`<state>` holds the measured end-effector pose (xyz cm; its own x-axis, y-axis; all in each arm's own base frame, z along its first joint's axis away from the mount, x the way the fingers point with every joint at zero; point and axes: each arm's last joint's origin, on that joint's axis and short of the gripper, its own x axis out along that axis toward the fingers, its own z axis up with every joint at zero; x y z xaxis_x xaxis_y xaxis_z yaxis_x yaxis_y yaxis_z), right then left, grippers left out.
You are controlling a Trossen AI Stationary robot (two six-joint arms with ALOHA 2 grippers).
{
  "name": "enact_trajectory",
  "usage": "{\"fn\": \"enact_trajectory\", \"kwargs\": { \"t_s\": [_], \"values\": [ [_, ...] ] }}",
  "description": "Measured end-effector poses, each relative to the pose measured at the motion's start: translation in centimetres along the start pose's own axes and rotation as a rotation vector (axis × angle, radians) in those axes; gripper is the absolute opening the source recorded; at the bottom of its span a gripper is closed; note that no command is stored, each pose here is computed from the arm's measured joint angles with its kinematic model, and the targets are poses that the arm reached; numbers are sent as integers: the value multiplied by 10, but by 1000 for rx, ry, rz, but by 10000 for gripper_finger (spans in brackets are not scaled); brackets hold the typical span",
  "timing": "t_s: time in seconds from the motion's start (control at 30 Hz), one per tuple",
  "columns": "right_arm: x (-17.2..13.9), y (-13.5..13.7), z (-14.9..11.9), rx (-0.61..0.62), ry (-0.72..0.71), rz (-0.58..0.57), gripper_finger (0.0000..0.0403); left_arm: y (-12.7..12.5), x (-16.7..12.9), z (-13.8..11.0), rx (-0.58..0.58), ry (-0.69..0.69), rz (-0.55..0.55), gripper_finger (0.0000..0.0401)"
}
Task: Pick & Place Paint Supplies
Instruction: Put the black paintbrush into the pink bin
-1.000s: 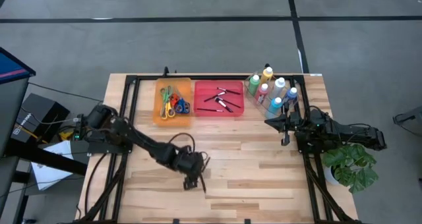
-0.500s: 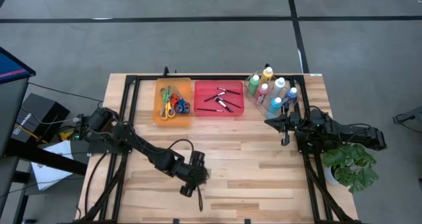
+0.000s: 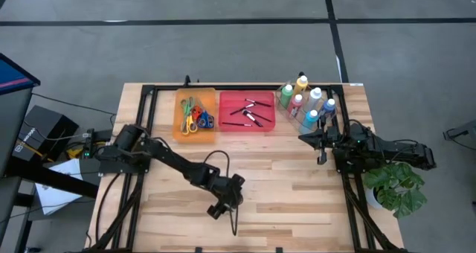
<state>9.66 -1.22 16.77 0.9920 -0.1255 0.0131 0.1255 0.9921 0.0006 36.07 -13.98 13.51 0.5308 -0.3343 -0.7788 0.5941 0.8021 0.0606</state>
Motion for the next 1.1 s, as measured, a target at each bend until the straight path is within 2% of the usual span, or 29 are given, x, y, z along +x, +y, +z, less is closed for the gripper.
{"fn": "enact_trajectory", "kwargs": {
  "t_s": [0.2,0.33,0.43,0.67,0.8,0.9,1.1],
  "values": [
    [0,0,0,0,0,0,0,-6,15,-7,12,42,-25,243],
    [0,0,0,0,0,0,0,-8,19,-8,68,46,-33,231],
    [0,0,0,0,0,0,0,-6,19,-9,71,48,-40,193],
    [0,0,0,0,0,0,0,7,16,-14,42,73,-32,73],
    [0,0,0,0,0,0,0,12,15,-16,30,83,-25,26],
    [0,0,0,0,0,0,0,13,15,-17,16,93,-20,5],
    [0,0,0,0,0,0,0,12,15,-17,3,98,-10,2]
  ]
}}
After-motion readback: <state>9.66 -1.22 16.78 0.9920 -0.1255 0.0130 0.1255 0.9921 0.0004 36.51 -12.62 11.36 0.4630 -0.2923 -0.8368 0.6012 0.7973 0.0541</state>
